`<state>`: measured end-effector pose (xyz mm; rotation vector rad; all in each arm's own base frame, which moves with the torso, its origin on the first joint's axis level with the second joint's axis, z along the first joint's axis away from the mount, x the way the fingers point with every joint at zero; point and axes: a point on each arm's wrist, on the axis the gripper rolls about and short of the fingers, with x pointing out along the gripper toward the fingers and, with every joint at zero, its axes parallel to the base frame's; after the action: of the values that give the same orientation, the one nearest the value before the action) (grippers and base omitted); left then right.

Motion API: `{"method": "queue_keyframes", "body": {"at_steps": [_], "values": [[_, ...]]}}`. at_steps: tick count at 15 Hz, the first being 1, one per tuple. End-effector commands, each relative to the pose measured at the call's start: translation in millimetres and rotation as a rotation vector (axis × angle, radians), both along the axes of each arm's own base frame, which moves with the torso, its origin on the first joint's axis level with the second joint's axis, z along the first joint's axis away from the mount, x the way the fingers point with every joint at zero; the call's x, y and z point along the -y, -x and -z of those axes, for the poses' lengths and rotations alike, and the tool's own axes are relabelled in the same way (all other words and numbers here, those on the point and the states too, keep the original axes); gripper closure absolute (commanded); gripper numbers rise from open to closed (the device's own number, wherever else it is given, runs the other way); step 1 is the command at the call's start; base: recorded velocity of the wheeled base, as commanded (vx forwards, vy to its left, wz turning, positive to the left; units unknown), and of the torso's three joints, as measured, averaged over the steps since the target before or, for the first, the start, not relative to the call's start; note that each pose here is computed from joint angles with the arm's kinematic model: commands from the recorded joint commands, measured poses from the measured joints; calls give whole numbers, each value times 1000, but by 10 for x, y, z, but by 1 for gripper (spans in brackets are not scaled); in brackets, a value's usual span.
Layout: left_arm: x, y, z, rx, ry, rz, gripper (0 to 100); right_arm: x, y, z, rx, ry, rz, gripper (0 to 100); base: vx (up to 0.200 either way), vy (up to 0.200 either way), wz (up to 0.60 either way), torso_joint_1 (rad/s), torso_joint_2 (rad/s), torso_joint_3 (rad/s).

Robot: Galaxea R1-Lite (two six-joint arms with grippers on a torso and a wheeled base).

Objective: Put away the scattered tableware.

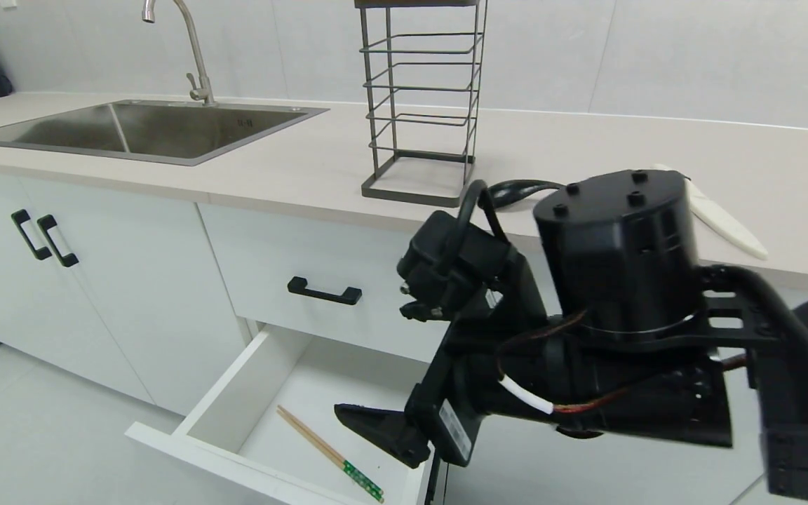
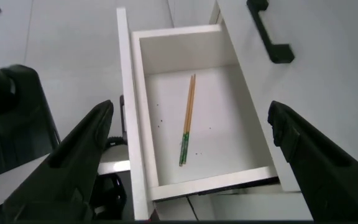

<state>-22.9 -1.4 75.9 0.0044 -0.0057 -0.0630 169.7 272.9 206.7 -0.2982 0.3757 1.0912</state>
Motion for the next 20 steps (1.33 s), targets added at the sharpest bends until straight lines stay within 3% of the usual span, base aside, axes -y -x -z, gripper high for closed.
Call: {"method": "queue_keyframes", "body": {"at_steps": [1,5,8,14,20], "values": [[0,-1,-1,-1,0,0,0,268,128,-55,16,-19,13,0,0,0,0,0,0,0],[0,-1,-1,-1,0,-2,0,583,331,-38,32,-45,16,0,0,0,0,0,0,0],[0,-1,-1,-1,0,0,0,749,380,106,30,-7,84,0,0,0,0,0,0,0],[0,-1,-1,-1,0,0,0,713,373,74,43,-12,94,0,0,0,0,8,-8,-4],[0,-1,-1,-1,0,0,0,711,371,78,42,-11,94,0,0,0,0,218,-179,-141]]}}
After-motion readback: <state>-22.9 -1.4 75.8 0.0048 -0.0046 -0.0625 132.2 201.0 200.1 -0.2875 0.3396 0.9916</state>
